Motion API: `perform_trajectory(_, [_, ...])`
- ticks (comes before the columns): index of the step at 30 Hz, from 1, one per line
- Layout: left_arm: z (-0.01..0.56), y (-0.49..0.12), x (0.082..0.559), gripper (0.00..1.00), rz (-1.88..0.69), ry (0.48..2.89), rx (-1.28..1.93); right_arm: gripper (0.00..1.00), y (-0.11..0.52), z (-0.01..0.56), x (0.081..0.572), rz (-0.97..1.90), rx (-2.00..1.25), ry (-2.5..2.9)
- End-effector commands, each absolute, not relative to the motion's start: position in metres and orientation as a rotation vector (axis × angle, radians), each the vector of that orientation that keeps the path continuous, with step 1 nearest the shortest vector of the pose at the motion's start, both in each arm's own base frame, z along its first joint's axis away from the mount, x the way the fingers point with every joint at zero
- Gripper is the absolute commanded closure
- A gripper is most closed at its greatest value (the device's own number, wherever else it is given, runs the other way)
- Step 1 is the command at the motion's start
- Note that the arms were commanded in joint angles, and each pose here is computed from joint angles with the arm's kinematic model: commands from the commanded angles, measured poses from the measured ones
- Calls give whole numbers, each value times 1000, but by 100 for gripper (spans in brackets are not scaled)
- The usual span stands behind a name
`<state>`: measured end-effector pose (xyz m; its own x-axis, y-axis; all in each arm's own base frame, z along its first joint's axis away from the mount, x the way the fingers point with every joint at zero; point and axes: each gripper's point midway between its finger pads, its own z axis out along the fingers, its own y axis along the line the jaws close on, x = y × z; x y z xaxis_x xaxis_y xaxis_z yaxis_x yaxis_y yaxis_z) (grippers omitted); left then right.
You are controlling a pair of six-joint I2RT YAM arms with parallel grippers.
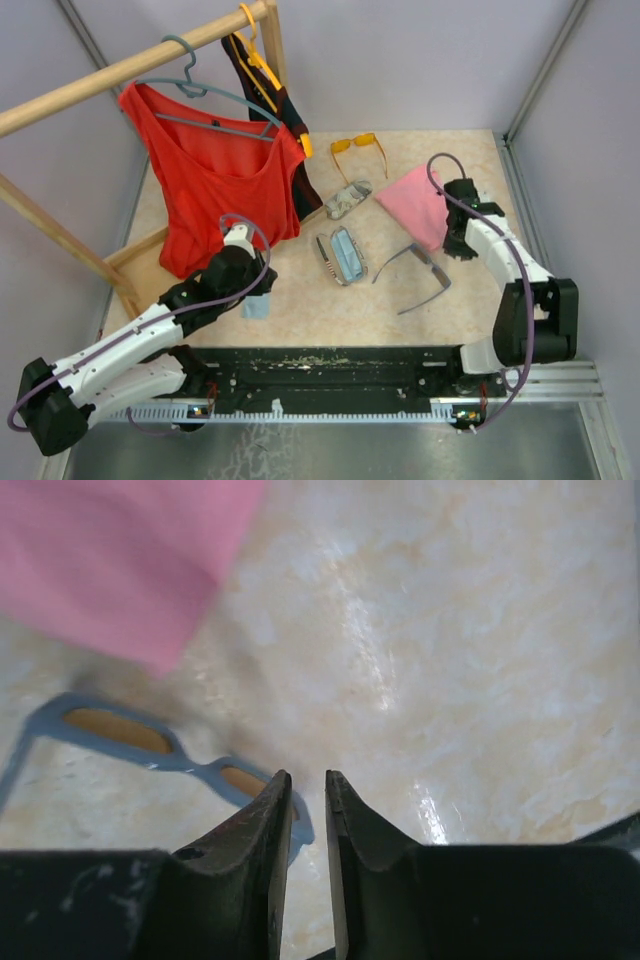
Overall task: Organize the sunglasses
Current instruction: Adjust the sunglasses at the center of the board.
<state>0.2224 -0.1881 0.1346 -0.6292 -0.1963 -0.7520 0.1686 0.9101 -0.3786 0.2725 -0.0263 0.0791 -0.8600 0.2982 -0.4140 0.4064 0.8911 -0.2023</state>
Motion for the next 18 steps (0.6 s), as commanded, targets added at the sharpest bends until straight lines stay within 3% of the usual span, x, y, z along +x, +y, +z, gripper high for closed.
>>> perform_trajectory(1, [151,-187,226,78,-541,2151,-34,77,7,137,330,-96,205,2507])
perform_trajectory(4, [152,-187,226,78,-537,2151,-31,67,47,124,336,164,-74,2591])
perform_trajectory(18, [150,-186,226,78,-533,2158,-33,60,40,86,324,111,-211,2749])
